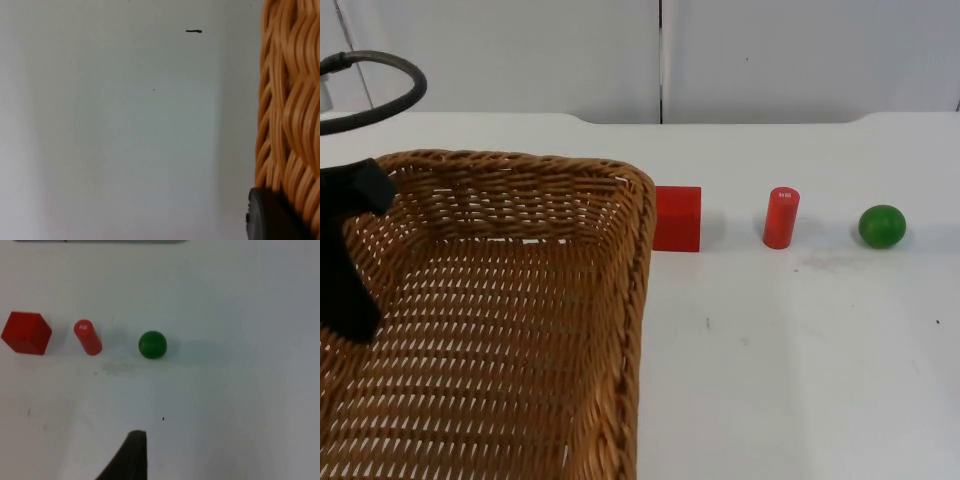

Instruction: Pick up the basket with the left hand and place the object to the left of the red cylinder into the basket with the right hand.

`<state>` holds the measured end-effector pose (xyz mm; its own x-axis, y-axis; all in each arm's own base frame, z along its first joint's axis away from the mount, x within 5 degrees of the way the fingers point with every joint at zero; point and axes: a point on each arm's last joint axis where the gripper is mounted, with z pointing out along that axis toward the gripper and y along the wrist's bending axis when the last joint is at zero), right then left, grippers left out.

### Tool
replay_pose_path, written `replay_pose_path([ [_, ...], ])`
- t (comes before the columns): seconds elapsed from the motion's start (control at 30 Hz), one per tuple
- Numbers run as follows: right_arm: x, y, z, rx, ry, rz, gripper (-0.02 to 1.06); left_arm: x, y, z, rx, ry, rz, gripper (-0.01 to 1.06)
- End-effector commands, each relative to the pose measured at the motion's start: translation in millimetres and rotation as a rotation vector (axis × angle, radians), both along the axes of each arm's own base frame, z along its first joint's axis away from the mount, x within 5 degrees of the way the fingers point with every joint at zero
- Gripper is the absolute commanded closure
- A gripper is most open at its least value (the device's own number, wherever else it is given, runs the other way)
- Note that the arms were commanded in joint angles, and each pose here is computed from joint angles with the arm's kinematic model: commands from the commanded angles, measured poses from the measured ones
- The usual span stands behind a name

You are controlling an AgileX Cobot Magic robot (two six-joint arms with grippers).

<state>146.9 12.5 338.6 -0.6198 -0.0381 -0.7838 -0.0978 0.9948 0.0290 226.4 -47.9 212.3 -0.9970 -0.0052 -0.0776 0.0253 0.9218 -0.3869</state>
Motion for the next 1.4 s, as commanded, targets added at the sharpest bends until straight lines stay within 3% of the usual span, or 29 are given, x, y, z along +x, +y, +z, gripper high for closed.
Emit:
replay_pose_path([
  [0.0, 2.7, -0.6, 9.2, 0.009, -0.05, -0.009, -0.01, -1.5, -2.6, 3.5, -0.023, -0.001, -0.005, 1.05],
  [0.3, 30.6, 0.4, 24.2, 0.01, -0.072, -0.012, -0.01, -1.3, -2.6, 3.5, -0.023, -0.005, -0.008, 1.05],
  [0.7, 88.4, 4.2, 26.0, 0.008, 0.002, 0.004, -0.01, -1.0, -2.5, 3.5, -0.022, -0.009, -0.006, 1.05],
  [0.87, 111.4, 7.3, 23.3, -0.016, 0.024, 0.053, -0.01, -0.5, -2.4, 3.5, -0.02, -0.016, -0.01, 1.05],
  [1.0, 140.4, 13.2, 20.2, -0.069, 0.024, 0.162, -0.01, -0.4, -2.5, 3.6, -0.022, -0.016, -0.009, 1.05],
  [1.2, 184.1, 26.3, 4.3, -0.004, 0.122, 0.245, -0.01, -0.4, -2.7, 3.6, -0.024, -0.016, -0.008, 1.05],
  [1.37, 210.6, 50.0, -5.6, -0.047, 0.151, 0.35, -0.01, 0.4, -2.5, 3.6, -0.022, -0.024, -0.004, 1.05],
])
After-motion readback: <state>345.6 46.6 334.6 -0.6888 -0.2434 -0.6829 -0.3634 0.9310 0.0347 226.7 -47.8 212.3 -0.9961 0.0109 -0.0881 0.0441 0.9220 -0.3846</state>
